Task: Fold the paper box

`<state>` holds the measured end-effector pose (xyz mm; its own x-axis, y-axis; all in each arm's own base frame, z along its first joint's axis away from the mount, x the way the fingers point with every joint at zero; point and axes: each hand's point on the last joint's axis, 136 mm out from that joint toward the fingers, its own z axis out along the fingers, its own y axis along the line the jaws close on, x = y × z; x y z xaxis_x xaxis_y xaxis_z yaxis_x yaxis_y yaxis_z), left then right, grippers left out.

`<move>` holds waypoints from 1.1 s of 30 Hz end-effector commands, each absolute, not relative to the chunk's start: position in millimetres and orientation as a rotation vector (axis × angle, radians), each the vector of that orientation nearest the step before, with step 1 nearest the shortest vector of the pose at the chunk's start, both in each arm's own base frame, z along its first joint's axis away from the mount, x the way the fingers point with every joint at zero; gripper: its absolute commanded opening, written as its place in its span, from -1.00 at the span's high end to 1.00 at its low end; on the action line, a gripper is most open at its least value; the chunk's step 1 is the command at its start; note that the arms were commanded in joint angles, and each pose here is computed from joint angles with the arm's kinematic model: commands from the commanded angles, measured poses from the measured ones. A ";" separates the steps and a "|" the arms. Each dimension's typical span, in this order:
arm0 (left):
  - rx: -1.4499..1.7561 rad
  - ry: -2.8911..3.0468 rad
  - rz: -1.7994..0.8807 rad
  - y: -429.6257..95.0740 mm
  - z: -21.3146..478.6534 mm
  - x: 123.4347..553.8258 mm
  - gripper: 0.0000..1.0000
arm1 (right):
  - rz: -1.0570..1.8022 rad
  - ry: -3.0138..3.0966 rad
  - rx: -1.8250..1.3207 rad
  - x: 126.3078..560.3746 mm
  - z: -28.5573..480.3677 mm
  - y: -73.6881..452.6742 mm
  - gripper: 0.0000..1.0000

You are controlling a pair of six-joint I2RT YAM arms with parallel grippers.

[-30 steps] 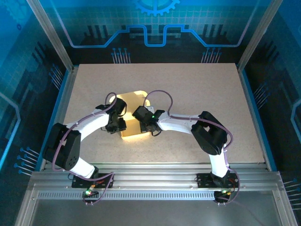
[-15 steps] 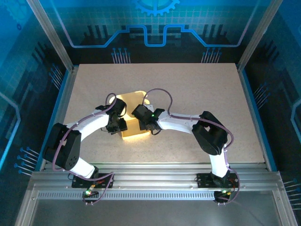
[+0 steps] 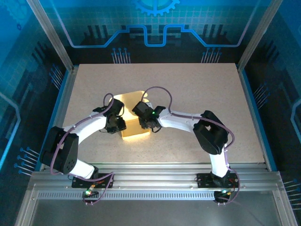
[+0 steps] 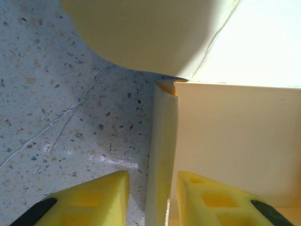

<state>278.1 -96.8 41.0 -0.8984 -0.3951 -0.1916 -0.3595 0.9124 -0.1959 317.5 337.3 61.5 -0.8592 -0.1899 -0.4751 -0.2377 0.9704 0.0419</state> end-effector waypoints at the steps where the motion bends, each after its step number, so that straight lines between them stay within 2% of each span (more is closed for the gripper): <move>1: -0.596 2.864 -0.312 -104.8 33.3 278.1 0.39 | 0.100 2.682 -0.352 318.9 48.6 334.2 0.50; 6: -0.611 2.865 -0.389 -114.8 28.1 282.1 0.54 | 0.041 2.683 -0.411 316.4 37.6 337.7 0.61; 8: -0.612 2.861 -0.404 -117.1 28.5 284.0 0.56 | -0.015 2.671 -0.445 316.0 32.2 336.3 0.74; 14: -0.614 2.840 -0.425 -118.4 33.8 285.6 0.55 | -0.228 2.633 -0.536 316.5 19.5 323.7 1.00; 18: -0.612 2.801 -0.429 -115.6 44.1 286.1 0.45 | -0.371 2.589 -0.571 320.2 18.5 312.4 1.00; 22: -0.608 2.698 -0.411 -105.5 71.0 287.7 0.22 | -0.432 2.558 -0.569 327.6 25.4 304.0 1.00; 29: -0.743 2.412 -0.387 -52.3 132.8 275.2 -0.10 | -0.111 2.620 -0.415 343.2 51.5 294.3 1.00; 33: -0.939 2.337 -0.468 -21.2 125.6 267.7 -0.21 | 0.069 2.626 -0.295 353.5 76.9 280.8 1.00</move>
<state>284.6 -36.5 155.5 -0.5938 -0.6494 -0.4751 -0.4119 0.7525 -0.5139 347.6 281.4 50.2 -0.8551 -0.2656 -0.4452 -0.2328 0.9641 -0.1280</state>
